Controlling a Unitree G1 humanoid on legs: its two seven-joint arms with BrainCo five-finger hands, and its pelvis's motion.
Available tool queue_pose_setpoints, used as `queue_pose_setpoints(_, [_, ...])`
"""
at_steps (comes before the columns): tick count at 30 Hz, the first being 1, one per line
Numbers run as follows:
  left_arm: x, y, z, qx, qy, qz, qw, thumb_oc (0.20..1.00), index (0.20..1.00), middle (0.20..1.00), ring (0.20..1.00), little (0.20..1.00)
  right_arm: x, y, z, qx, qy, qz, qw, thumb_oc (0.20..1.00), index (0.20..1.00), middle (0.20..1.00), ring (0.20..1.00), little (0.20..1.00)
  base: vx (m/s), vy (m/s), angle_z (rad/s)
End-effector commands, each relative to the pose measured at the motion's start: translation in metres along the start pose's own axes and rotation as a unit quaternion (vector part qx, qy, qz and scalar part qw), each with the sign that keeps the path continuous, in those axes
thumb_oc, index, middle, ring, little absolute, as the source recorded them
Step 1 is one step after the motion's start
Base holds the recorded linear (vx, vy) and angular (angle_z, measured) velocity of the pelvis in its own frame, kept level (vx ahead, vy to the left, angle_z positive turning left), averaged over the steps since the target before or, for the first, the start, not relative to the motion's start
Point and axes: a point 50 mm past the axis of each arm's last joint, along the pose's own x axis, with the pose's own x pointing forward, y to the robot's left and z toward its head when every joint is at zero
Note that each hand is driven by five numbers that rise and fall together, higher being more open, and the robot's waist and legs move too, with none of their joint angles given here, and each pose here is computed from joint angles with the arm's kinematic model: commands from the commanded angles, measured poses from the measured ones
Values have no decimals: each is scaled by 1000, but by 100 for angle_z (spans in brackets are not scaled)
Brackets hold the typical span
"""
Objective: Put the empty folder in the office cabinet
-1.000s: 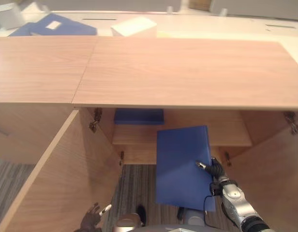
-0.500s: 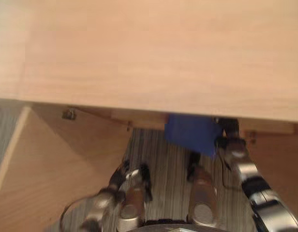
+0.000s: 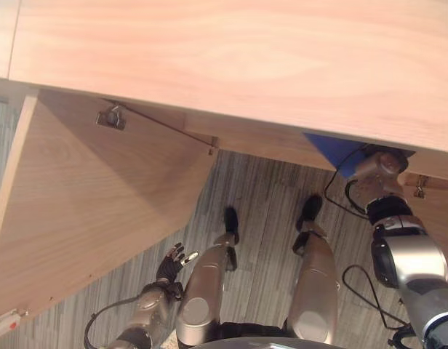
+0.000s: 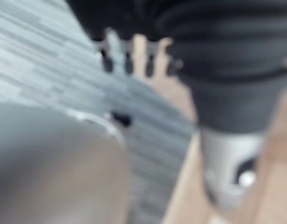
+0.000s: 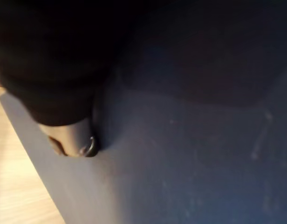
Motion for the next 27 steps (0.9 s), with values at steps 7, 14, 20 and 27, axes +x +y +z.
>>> queue_pose_setpoints(7, [-29, -7, -54, -14, 101, -10, 995, 1000, 1000, 1000, 1000, 1000, 11, 9, 70, 263, -63, -169, 948, 200, 200, 200, 200, 200, 12, -22, 2])
queue_pose_setpoints(14, [-30, -4, -51, -13, 99, -3, 995, 1000, 1000, 1000, 1000, 1000, 16, -6, 91, 266, -97, -230, 931, 200, 200, 200, 200, 200, 0, -61, 0])
queue_pose_setpoints(20, [-32, -4, -50, -10, 98, -3, 995, 1000, 1000, 1000, 1000, 1000, 18, -4, 89, 214, -110, -173, 955, 200, 200, 200, 200, 200, 9, -16, 0])
queue_pose_setpoints(27, [-30, 3, -42, -25, 92, 9, 995, 1000, 1000, 1000, 1000, 1000, 12, 19, 83, 240, -79, -152, 956, 200, 200, 200, 200, 200, 25, -38, 1])
